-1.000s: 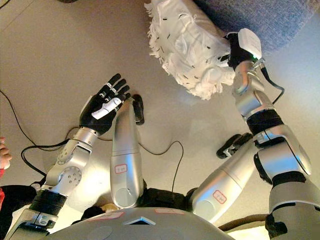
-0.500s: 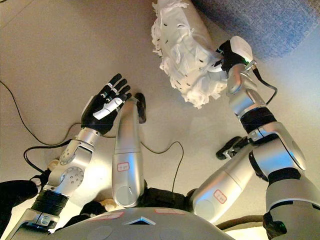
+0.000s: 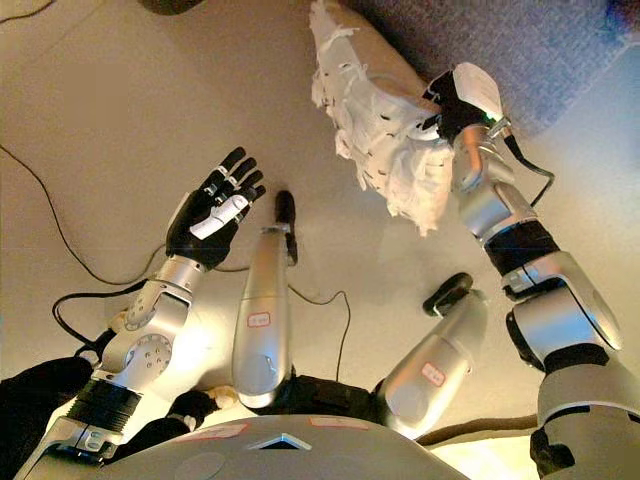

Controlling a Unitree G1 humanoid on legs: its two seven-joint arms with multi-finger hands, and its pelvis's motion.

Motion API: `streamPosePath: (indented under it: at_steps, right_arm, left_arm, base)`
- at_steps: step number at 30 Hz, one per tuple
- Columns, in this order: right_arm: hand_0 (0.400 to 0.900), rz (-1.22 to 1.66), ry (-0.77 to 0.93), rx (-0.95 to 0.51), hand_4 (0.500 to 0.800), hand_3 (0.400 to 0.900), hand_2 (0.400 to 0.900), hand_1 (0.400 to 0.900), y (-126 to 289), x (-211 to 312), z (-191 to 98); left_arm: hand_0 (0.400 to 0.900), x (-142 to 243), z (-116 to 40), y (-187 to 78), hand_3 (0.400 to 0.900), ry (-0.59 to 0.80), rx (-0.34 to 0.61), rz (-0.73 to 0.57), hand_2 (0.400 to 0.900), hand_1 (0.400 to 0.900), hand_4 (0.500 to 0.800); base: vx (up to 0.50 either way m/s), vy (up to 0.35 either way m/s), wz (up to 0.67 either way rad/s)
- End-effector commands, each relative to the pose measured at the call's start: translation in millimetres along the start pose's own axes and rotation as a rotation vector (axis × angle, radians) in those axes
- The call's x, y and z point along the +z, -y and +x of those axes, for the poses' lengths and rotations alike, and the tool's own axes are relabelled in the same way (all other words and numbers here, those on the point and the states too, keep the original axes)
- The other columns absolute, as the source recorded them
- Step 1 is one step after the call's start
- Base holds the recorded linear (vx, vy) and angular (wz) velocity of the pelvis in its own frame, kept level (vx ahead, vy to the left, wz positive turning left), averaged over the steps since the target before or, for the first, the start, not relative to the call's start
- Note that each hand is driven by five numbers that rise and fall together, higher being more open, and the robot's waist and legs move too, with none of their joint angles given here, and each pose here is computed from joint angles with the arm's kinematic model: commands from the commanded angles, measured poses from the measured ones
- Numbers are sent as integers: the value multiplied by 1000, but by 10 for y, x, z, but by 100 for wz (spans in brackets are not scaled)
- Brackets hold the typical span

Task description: Pick up the pillow and put it on the sofa.

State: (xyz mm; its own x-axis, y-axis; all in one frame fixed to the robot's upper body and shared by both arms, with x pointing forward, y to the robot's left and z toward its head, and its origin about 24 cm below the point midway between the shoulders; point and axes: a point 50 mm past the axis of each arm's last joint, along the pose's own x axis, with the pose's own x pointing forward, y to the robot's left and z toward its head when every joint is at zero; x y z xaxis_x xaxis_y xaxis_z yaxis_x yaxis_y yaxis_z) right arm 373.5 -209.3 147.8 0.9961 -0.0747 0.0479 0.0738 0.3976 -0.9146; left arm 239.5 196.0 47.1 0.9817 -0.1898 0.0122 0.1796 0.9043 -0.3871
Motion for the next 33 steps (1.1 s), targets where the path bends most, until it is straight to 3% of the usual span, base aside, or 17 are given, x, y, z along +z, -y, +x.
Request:
streamPosePath:
  at_steps: [1,12,21,29,33]
  right_arm:
    - [400,56,298,-390,500,400,400,400,945,506,-76]
    - [400,70,484,-464,500,400,400,400,1014,506,-606]
    - [400,48,567,-472,500,400,400,400,1147,366,-990]
    - [400,6,585,-524,500,400,400,400,1415,323,-1042]
    - [400,35,529,-506,500,400,400,400,1584,213,-1001]
  left_arm:
    - [900,286,56,166,900,106,-64,41,900,900,800]
    - [900,166,76,113,900,-25,25,175,900,900,800]
    - [900,-56,-5,72,900,-146,53,157,900,900,800]
    - [900,-43,21,55,900,-142,33,148,900,900,800]
    - [900,-25,-59,33,900,-155,-25,127,900,900,800]
  base:
    - [34,-110,-8]
    - [102,-124,-11]
    - [139,16,-16]
    - [22,-39,0]
    - [61,-31,24]
